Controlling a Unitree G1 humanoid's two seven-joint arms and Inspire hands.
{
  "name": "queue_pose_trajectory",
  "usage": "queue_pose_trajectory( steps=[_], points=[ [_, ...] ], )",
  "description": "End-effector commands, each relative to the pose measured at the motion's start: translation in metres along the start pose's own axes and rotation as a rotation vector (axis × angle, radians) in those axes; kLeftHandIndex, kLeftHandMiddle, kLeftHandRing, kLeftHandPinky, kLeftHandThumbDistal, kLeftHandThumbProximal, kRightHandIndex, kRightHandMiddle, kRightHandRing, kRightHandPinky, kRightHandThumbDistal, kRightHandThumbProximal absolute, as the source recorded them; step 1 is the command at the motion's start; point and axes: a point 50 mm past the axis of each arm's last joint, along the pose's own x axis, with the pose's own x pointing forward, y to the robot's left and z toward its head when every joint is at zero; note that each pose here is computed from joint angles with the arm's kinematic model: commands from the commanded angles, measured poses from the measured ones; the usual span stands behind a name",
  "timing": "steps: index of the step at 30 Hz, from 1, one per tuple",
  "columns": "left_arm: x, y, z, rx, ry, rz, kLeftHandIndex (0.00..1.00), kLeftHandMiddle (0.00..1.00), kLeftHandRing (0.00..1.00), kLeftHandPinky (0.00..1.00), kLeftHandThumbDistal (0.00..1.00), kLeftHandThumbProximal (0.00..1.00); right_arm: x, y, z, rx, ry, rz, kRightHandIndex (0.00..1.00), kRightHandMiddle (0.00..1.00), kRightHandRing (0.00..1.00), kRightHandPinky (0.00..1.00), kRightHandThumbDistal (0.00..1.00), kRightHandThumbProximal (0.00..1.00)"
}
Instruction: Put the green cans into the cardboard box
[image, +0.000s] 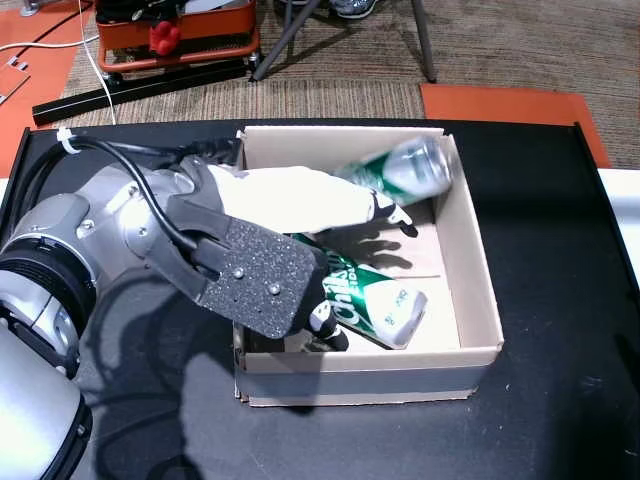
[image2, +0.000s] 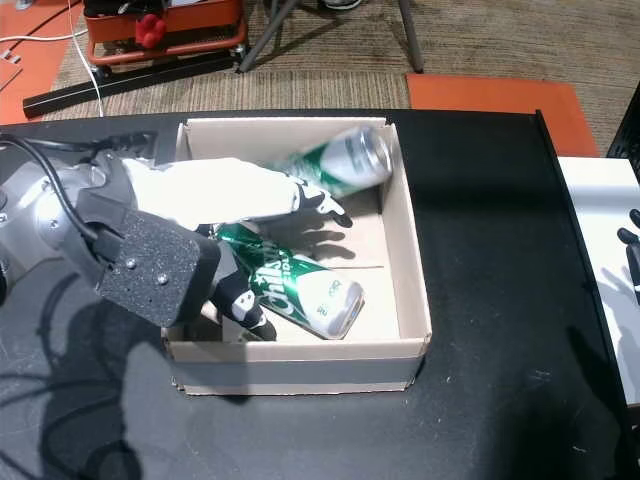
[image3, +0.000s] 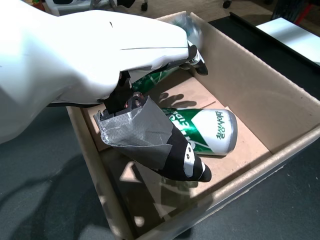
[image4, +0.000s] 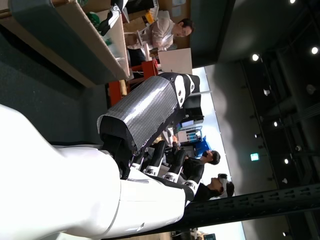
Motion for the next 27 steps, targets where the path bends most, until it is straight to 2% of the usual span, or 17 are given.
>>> queue_pose_trajectory(
  steps=[1, 14, 16, 20, 24, 27],
  points=[
    [-0.002, -0.001, -0.003, 0.005, 0.018, 0.003, 1.00, 1.00, 1.00, 0.93, 1.00, 0.25, -0.003, 0.000, -0.001, 0.003, 0.003, -0.005, 0.65, 0.67, 0.78, 0.87, 1.00, 0.55],
    [-0.002, 0.004, -0.001, 0.007, 0.003, 0.036, 1.00, 1.00, 1.00, 0.87, 1.00, 0.20, -0.002, 0.000, -0.001, -0.003, 0.007, -0.008, 0.65, 0.67, 0.79, 0.88, 1.00, 0.56],
    [-0.004, 0.007, -0.002, -0.010, -0.004, 0.059, 1.00, 1.00, 1.00, 0.86, 1.00, 0.24, -0.002, 0.000, -0.001, -0.001, 0.008, -0.008, 0.65, 0.67, 0.78, 0.87, 1.00, 0.56],
    [-0.010, 0.019, -0.002, -0.046, -0.032, 0.119, 1.00, 1.00, 1.00, 0.88, 1.00, 0.22, -0.001, 0.001, -0.002, 0.001, 0.008, -0.008, 0.65, 0.67, 0.78, 0.87, 1.00, 0.56],
    [-0.021, 0.032, -0.002, -0.056, -0.092, 0.251, 1.00, 1.00, 1.00, 0.90, 1.00, 0.23, -0.002, 0.001, -0.002, 0.005, 0.009, -0.005, 0.65, 0.67, 0.79, 0.88, 1.00, 0.56],
    [-0.032, 0.043, -0.002, -0.063, -0.147, 0.356, 1.00, 1.00, 1.00, 0.91, 0.99, 0.17, -0.003, 0.000, -0.002, 0.011, 0.015, -0.006, 0.66, 0.68, 0.79, 0.88, 1.00, 0.56]
  ],
)
